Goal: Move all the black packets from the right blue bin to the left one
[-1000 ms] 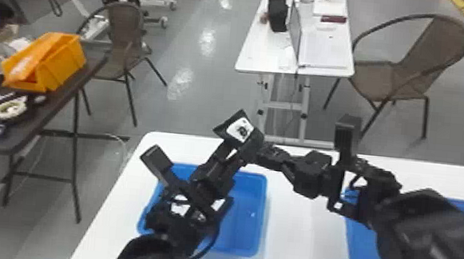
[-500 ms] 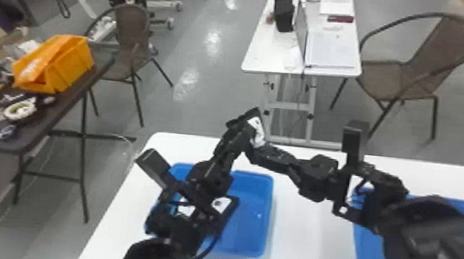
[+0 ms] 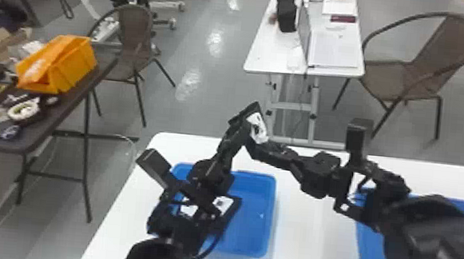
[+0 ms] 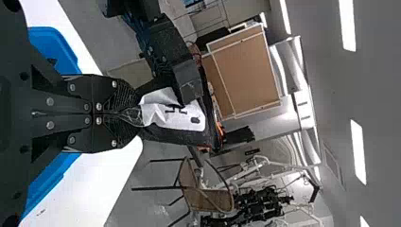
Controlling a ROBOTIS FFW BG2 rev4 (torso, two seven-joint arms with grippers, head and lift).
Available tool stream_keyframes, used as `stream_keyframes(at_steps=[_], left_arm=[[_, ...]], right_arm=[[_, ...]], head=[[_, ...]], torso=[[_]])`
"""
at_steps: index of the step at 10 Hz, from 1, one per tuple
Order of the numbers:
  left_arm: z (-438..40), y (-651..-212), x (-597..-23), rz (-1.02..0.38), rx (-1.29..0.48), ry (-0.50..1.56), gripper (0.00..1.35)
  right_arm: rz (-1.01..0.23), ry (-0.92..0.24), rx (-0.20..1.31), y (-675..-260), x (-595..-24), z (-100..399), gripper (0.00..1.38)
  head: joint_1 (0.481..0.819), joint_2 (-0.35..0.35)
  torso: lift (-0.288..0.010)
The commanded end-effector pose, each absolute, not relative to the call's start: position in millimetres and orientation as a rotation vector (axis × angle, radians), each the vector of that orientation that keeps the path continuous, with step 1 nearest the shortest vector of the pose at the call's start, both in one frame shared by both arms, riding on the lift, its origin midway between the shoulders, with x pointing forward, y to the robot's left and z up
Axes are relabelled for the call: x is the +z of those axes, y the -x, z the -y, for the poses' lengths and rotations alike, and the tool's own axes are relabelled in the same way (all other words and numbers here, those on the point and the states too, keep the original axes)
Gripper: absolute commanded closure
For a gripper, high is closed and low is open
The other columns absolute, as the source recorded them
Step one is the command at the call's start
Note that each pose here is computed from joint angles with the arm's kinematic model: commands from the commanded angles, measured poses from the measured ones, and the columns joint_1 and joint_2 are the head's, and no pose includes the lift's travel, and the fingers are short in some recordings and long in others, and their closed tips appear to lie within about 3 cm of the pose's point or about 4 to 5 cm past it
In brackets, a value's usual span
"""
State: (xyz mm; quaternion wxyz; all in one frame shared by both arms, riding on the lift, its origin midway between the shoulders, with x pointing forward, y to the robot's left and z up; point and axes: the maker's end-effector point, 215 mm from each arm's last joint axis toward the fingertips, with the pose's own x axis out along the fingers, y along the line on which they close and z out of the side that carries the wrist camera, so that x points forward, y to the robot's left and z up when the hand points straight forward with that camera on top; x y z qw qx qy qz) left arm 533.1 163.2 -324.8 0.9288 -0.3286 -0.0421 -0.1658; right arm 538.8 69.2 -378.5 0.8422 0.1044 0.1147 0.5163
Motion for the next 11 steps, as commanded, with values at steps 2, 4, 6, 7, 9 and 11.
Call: stream_keyframes(at_steps=[2, 4, 6, 7, 9, 11], left_arm=[[-171, -532, -322, 0.108, -0.322, 0.666, 1.22], [-190, -528, -323, 0.127, -0.284, 0.647, 1.22], [-229, -522, -334, 0.129, -0.213, 0.514, 1.22], [-245, -518, -344, 0.104, -0.187, 0.400, 1.22], [-251, -507, -390, 0.005, -0.174, 0.225, 1.22], [-255, -489, -441, -0.074, -0.156, 0.195, 1.22]], right_arm=[[-0.180, -0.269, 1.057, -548, -365, -59, 0.30], [-0.163, -0.308, 1.001, -551, -365, -35, 0.09], [-0.156, -0.302, 0.939, -554, -368, -4, 0.37], [-0.163, -0.288, 0.901, -552, -375, 14, 0.45], [-0.182, -0.290, 0.803, -548, -394, 52, 0.49], [-0.199, -0.304, 0.705, -541, -411, 78, 0.49]], head=[[0.695, 0.234], [0.695, 0.231], [0.695, 0.227], [0.695, 0.232], [0.695, 0.232], [0.695, 0.201]], torso=[[0.000], [0.000], [0.000], [0.000], [0.000], [0.000]])
